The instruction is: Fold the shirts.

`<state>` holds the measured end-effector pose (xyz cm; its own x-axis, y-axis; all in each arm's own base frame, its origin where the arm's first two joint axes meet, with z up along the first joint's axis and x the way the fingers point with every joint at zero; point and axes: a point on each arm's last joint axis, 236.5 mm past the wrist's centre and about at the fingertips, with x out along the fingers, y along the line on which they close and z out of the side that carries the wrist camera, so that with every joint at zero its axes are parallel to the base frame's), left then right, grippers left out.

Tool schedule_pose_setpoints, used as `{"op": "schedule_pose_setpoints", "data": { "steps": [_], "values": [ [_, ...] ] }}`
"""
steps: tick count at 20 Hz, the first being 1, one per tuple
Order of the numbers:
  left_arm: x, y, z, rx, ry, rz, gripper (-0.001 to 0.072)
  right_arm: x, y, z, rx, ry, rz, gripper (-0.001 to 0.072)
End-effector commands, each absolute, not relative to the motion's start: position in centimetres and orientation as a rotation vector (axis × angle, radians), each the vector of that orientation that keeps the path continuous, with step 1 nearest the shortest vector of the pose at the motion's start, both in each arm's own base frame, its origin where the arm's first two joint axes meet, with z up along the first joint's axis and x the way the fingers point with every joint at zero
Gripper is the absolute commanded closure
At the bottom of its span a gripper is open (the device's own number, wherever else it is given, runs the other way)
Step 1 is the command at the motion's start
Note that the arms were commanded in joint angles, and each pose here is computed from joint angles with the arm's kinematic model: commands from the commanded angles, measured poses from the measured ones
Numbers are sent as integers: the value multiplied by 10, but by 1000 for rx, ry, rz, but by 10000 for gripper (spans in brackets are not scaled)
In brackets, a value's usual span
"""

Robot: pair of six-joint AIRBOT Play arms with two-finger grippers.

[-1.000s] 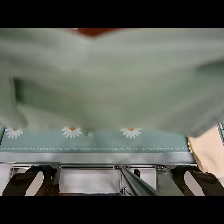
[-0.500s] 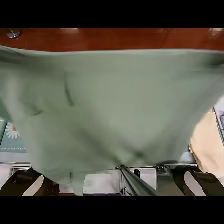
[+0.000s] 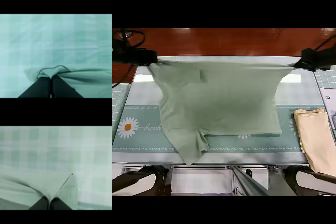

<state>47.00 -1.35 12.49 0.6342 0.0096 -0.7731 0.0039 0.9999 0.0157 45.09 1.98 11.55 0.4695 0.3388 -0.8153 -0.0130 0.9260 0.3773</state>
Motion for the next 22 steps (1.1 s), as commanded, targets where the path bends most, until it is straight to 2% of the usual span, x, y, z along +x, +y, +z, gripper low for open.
{"op": "schedule_pose_setpoints", "data": {
  "steps": [1,5,7,9,13,16,22],
  "values": [
    [519,-23,72,-111,941,22,673,516,25,63,451,1066,239,693],
    [540,-41,32,-242,1014,-3,673,553,33,26,470,1101,252,693],
    [537,-53,14,-322,1068,-34,673,554,36,10,493,1133,256,693],
    [529,-55,12,-336,1106,-44,673,547,36,1,494,1177,268,693],
    [469,-33,21,-133,1299,-154,673,509,33,6,504,1309,324,693],
    [420,-23,-3,-152,1514,-159,673,482,35,-14,506,1424,340,693],
    [362,-31,-67,-170,1736,-169,672,443,57,-68,484,1581,376,692]
  ]
}}
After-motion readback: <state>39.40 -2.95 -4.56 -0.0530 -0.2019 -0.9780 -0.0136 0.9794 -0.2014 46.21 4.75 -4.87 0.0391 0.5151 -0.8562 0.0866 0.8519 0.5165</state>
